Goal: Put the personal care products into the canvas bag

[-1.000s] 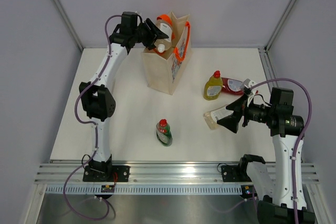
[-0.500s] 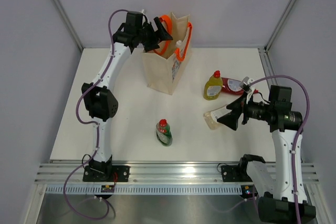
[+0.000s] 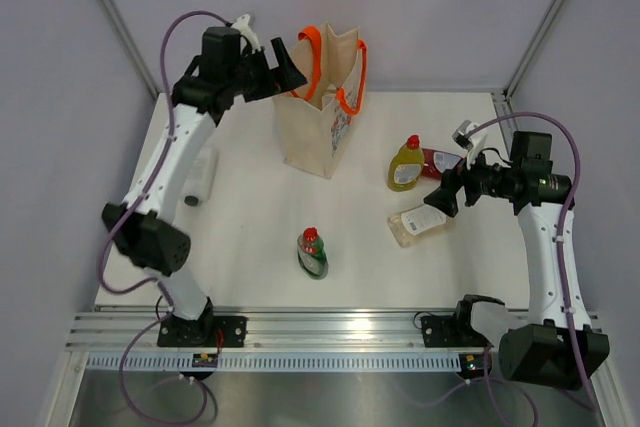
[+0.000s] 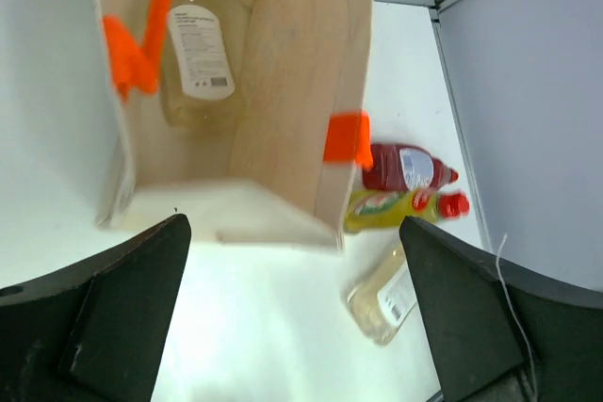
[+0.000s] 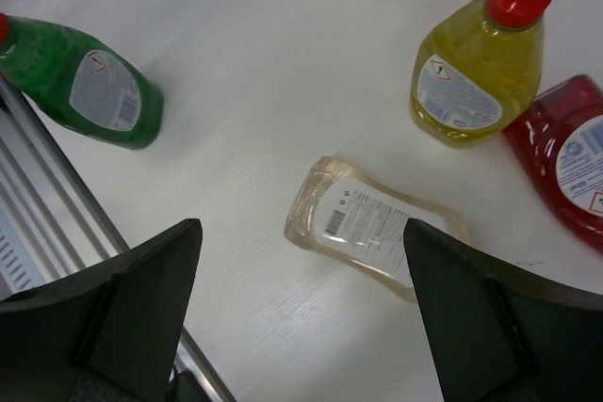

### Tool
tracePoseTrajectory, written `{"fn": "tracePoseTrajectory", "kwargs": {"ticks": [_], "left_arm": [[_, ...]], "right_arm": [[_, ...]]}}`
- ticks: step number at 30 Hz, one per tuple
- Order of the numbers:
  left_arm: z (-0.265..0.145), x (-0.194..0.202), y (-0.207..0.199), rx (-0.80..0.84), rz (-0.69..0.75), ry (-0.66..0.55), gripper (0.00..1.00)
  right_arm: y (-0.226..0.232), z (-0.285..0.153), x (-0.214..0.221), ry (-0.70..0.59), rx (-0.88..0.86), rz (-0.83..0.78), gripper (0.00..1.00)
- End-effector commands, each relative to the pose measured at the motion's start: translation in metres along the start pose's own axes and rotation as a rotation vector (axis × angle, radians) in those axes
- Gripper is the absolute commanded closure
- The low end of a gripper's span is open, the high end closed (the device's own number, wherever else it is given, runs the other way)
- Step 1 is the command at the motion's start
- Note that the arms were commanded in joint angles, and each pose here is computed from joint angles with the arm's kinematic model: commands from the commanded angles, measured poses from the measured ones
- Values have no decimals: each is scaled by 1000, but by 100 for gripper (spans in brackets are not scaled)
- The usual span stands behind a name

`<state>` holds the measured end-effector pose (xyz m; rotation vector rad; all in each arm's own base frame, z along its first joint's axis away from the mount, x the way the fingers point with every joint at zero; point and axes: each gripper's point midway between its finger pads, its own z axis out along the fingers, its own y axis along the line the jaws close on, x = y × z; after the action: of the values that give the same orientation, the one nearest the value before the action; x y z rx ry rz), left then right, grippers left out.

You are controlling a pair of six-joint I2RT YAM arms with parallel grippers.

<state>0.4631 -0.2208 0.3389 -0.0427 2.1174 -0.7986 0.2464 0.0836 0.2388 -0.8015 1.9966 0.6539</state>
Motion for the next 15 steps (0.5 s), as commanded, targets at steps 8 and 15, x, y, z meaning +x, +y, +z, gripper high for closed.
{"fn": "tracePoseTrajectory", "kwargs": {"ticks": [8,15], "left_arm": [[-144,67,33,-69,118,-205,1],[-174,167,78,-105,-12,-165,1]], "right_arm": [[-63,39,-23,3,-175,-435,1],[-102,73,-16,11,-232,-462,0]]}}
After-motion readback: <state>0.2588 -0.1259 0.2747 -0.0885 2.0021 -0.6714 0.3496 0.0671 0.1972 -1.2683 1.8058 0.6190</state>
